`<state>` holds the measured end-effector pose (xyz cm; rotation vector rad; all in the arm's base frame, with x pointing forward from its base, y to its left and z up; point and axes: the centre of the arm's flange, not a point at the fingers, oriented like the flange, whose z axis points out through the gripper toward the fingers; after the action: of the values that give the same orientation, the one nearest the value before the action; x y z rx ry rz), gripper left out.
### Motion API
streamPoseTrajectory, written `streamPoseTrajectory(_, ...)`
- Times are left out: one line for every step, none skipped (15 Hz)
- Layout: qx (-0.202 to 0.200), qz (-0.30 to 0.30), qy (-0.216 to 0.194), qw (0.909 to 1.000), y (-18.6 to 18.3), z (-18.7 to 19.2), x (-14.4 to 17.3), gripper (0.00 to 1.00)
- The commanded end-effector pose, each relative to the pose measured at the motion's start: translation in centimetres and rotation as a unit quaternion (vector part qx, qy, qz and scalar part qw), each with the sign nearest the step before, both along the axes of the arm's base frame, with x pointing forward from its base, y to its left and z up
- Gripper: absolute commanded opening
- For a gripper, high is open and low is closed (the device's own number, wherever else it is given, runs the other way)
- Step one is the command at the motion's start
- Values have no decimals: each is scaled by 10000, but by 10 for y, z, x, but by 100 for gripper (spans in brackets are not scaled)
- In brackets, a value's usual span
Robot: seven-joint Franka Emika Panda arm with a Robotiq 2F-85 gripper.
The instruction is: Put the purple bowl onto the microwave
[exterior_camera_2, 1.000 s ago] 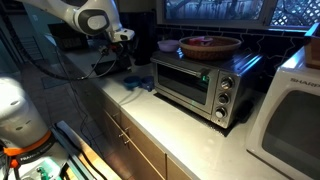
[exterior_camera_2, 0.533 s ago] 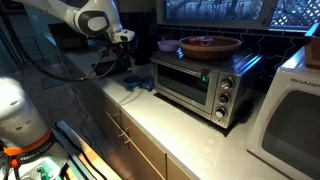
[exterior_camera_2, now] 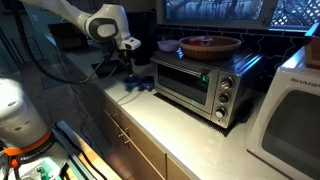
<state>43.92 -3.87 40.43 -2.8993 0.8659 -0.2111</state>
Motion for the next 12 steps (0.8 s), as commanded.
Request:
streamPoseTrajectory(329, -725, 84, 9968, -4, -19, 13, 100)
streamPoseTrajectory(439, -951, 84, 9945, -8, -24, 13, 100)
streamPoseTrajectory(554, -1147, 43, 9918, -11, -28, 12, 100)
streamPoseTrajectory(634, -1327, -73, 9891, -15, -30, 12, 100)
streamPoseTrajectory(728, -1533, -144, 9854, -18, -33, 14, 100)
streamPoseTrajectory(770, -1694, -181, 9824, -22, -36, 17, 100)
streamPoseTrajectory(730, -1854, -185, 9798, -24, -41, 21, 100)
streamPoseTrajectory(698, -1974, -219, 9776, -26, -44, 23, 100)
streamPoseTrajectory(716, -2027, -205, 9764, -26, -47, 26, 100)
streamPoseTrajectory(695, -2100, -202, 9750, -26, -50, 27, 100)
streamPoseTrajectory(677, -2136, -150, 9744, -25, -53, 29, 100)
streamPoseTrajectory(678, -2171, -143, 9737, -25, -55, 29, 100)
